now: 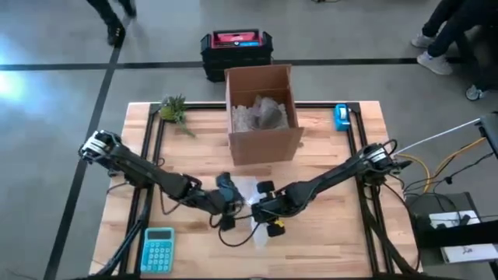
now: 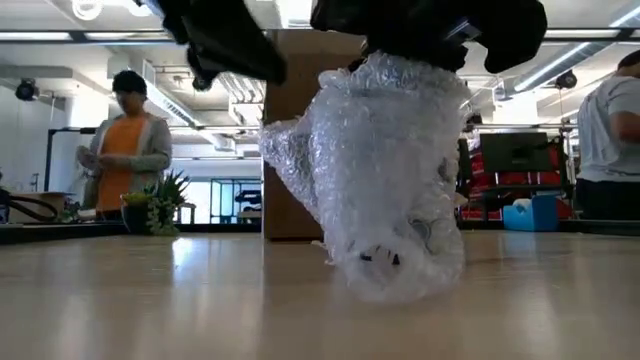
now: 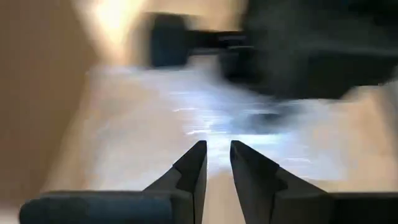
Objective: Wrap mug
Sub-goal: Wrap the white mug with the bubble wrap
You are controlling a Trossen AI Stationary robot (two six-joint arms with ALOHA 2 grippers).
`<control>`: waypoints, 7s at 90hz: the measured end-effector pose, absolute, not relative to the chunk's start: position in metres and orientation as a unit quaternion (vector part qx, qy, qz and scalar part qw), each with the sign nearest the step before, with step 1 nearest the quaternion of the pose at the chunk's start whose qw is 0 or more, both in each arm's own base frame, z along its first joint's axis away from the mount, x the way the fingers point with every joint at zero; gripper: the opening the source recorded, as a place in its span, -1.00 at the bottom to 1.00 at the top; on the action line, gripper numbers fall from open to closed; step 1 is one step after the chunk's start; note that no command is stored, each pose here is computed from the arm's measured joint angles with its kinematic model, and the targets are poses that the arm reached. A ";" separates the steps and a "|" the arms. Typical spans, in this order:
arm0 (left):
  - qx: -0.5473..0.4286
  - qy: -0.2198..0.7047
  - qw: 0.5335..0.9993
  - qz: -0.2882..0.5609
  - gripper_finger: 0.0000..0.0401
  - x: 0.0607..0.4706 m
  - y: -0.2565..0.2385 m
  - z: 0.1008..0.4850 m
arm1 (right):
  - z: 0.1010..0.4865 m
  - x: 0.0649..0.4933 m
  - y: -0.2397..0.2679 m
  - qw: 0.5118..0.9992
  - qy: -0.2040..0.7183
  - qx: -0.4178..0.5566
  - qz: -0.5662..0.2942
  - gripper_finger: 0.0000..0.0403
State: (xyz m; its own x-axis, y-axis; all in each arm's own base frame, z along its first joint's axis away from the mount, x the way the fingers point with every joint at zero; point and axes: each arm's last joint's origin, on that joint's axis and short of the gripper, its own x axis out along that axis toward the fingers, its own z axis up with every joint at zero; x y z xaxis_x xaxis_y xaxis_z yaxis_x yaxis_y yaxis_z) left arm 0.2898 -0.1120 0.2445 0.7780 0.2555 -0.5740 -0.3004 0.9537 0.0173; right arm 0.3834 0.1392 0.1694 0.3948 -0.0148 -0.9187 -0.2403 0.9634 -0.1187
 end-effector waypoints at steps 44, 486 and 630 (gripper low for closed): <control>-0.124 0.167 0.976 -0.062 -0.71 0.329 -0.093 0.212 | 0.170 0.384 0.142 0.829 0.540 -0.125 0.073 -0.91; -0.120 0.218 0.966 -0.066 -0.71 0.342 -0.111 0.194 | 0.165 0.368 0.131 0.822 0.549 -0.145 0.051 -0.91; -0.032 0.253 0.967 -0.019 -0.89 0.349 -0.121 0.189 | 0.245 0.346 0.108 0.861 0.481 -0.164 -0.030 -0.91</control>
State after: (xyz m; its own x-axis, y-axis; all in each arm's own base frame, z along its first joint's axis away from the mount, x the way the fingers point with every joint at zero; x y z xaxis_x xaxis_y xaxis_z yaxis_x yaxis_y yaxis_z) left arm 0.3489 -0.1205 0.1892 0.8713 -0.0535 -0.4879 0.0208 0.9972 -0.0722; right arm 0.3461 0.1083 0.2455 0.5361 -0.2090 -0.8179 -0.1058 0.9446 -0.3107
